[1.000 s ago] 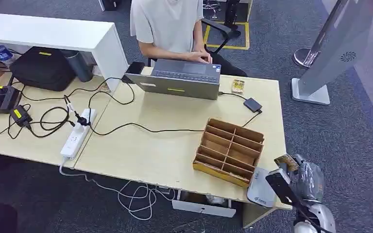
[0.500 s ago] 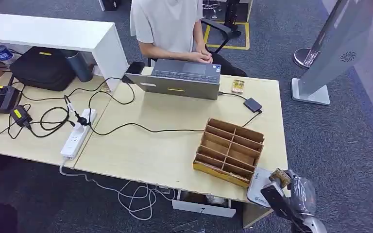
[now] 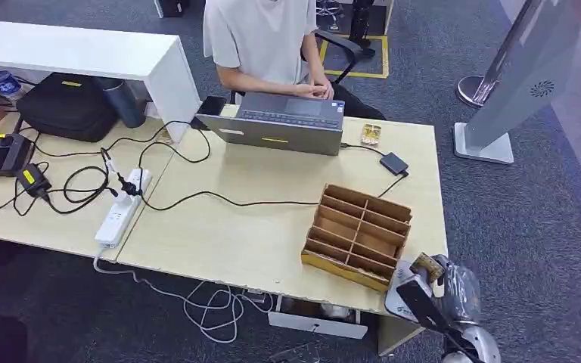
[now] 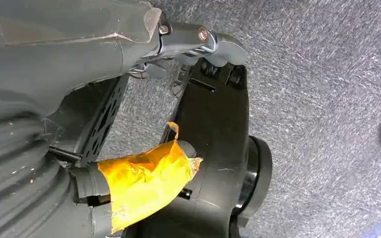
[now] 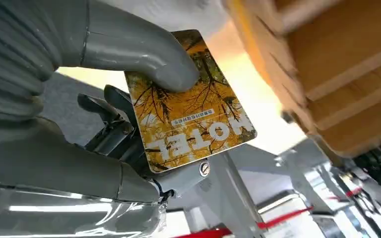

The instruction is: Pass the card to the sensor for recognition and then transmit it.

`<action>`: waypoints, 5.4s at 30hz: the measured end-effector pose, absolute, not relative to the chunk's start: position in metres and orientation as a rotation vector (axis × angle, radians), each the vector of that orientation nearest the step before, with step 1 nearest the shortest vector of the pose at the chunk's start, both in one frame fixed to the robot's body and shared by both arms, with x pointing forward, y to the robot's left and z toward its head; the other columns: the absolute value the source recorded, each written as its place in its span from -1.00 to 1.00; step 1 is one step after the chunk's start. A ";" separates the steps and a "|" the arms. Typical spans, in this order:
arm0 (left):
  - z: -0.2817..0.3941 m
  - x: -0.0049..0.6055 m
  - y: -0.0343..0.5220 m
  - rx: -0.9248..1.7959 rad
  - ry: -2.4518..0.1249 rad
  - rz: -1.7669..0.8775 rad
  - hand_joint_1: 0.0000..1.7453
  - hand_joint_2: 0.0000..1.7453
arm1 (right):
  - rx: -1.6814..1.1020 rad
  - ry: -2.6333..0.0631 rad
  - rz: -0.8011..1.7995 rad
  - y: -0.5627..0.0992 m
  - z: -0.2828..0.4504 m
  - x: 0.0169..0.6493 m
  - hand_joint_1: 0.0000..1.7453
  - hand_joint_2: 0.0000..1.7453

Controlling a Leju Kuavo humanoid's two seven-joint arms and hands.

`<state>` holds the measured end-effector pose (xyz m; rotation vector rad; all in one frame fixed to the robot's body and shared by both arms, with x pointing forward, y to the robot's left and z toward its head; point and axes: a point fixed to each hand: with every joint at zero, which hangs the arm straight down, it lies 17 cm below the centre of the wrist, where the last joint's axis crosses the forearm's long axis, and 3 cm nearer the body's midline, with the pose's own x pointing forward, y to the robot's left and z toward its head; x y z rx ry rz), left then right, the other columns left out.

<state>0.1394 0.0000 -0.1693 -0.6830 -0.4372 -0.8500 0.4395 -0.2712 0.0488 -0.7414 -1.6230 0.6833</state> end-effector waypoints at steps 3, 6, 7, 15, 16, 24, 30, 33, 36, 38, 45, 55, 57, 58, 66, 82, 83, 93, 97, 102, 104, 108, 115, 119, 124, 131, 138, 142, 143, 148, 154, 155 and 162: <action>-0.169 0.139 0.000 -0.683 -0.436 -0.852 -1.00 1.00 | -0.755 -1.660 0.672 -0.269 0.067 0.451 1.00 1.00; -0.169 0.138 0.000 -0.689 -0.434 -0.860 -1.00 1.00 | -0.771 -1.722 0.668 -0.263 0.093 0.462 1.00 1.00; -0.168 0.137 -0.001 -0.693 -0.433 -0.861 -1.00 1.00 | -0.778 -1.751 0.667 -0.260 0.107 0.469 1.00 1.00; -0.166 0.132 -0.003 -0.718 -0.407 -0.868 -1.00 1.00 | -0.836 -1.952 0.733 -0.204 0.241 0.532 1.00 1.00; -0.165 0.130 -0.004 -0.723 -0.399 -0.869 -1.00 1.00 | -0.838 -1.975 0.747 -0.191 0.258 0.538 1.00 1.00; -0.163 0.123 -0.005 -0.749 -0.356 -0.866 -1.00 1.00 | -0.836 -2.055 0.873 -0.098 0.326 0.569 1.00 1.00; -0.163 0.119 -0.003 -0.753 -0.325 -0.868 -1.00 1.00 | -0.826 -2.002 0.920 -0.067 0.333 0.590 1.00 1.00; -0.164 0.117 -0.003 -0.752 -0.312 -0.864 -1.00 1.00 | -0.864 -1.969 0.971 -0.057 0.329 0.598 1.00 1.00; -0.165 0.116 -0.002 -0.748 -0.300 -0.861 -1.00 1.00 | -0.868 -1.943 1.001 -0.051 0.323 0.602 1.00 1.00; -0.165 0.116 -0.001 -0.746 -0.290 -0.859 -1.00 1.00 | -0.867 -1.923 1.018 -0.049 0.315 0.603 1.00 1.00; -0.162 0.113 -0.003 -0.768 -0.284 -0.860 -1.00 1.00 | -0.846 -1.882 1.042 -0.052 0.292 0.606 -1.00 1.00; -0.163 0.114 -0.002 -0.761 -0.283 -0.849 -1.00 1.00 | -0.833 -1.868 1.041 -0.056 0.280 0.606 -1.00 1.00; -0.163 0.114 -0.002 -0.761 -0.283 -0.849 -1.00 1.00 | -0.830 -1.866 1.040 -0.057 0.278 0.606 -1.00 1.00; -0.163 0.114 -0.002 -0.760 -0.283 -0.849 -1.00 1.00 | -0.829 -1.868 1.040 -0.056 0.278 0.606 -1.00 1.00; -0.166 0.121 -0.002 -0.738 -0.308 -0.823 -1.00 1.00 | -0.791 -1.972 0.986 -0.068 0.272 0.590 -1.00 1.00; -0.164 0.140 -0.006 -0.722 -0.389 -0.737 -1.00 1.00 | -0.806 -2.139 0.915 -0.133 0.257 0.491 -1.00 1.00; -0.164 0.141 -0.006 -0.721 -0.391 -0.733 -1.00 1.00 | -0.808 -2.147 0.921 -0.135 0.255 0.482 -1.00 1.00; -0.162 0.145 -0.006 -0.724 -0.406 -0.713 -1.00 1.00 | -0.790 -2.196 0.941 -0.144 0.242 0.418 -1.00 1.00; -0.162 0.145 -0.007 -0.725 -0.407 -0.710 -1.00 1.00 | -0.782 -2.203 0.944 -0.142 0.240 0.409 -1.00 1.00; -0.162 0.145 -0.006 -0.725 -0.406 -0.703 -1.00 1.00 | -0.760 -2.185 0.958 -0.141 0.228 0.399 -1.00 1.00; -0.163 0.145 -0.006 -0.725 -0.403 -0.701 -1.00 1.00 | -0.734 -2.172 0.977 -0.138 0.216 0.393 -1.00 1.00; -0.163 0.144 -0.006 -0.725 -0.400 -0.699 -1.00 1.00 | -0.672 -2.138 1.017 -0.125 0.191 0.383 -1.00 1.00; -0.162 0.143 -0.006 -0.730 -0.396 -0.700 -1.00 1.00 | -0.617 -2.092 1.090 -0.107 0.164 0.376 -1.00 1.00; -0.162 0.143 -0.006 -0.732 -0.395 -0.701 -1.00 1.00 | -0.625 -2.046 1.169 -0.092 0.140 0.372 -1.00 1.00; -0.162 0.142 -0.006 -0.737 -0.391 -0.704 -1.00 1.00 | -0.636 -1.997 1.246 -0.073 0.114 0.367 -1.00 1.00; -0.162 0.141 -0.006 -0.736 -0.384 -0.708 -1.00 1.00 | -0.586 -1.954 1.298 -0.053 0.094 0.364 -1.00 1.00; -0.162 0.140 -0.006 -0.739 -0.384 -0.708 -1.00 1.00 | -0.598 -1.923 1.341 -0.047 0.084 0.369 -1.00 1.00; -0.162 0.138 -0.006 -0.744 -0.374 -0.710 -1.00 1.00 | -0.663 -1.889 1.361 -0.050 0.077 0.377 -1.00 1.00; -0.162 0.138 -0.006 -0.744 -0.372 -0.710 -1.00 1.00 | -0.678 -1.885 1.361 -0.051 0.077 0.381 -1.00 1.00; -0.161 0.138 -0.007 -0.747 -0.370 -0.706 -1.00 1.00 | -0.744 -1.846 1.354 -0.063 0.070 0.396 -1.00 1.00; -0.162 0.137 -0.006 -0.747 -0.368 -0.703 -1.00 1.00 | -0.846 -1.814 1.300 -0.087 0.071 0.412 -1.00 1.00; -0.162 0.138 -0.006 -0.747 -0.368 -0.701 -1.00 1.00 | -0.868 -1.812 1.285 -0.092 0.072 0.415 -1.00 1.00; -0.162 0.138 -0.006 -0.746 -0.370 -0.696 -1.00 1.00 | -0.955 -1.770 1.227 -0.123 0.075 0.429 -1.00 1.00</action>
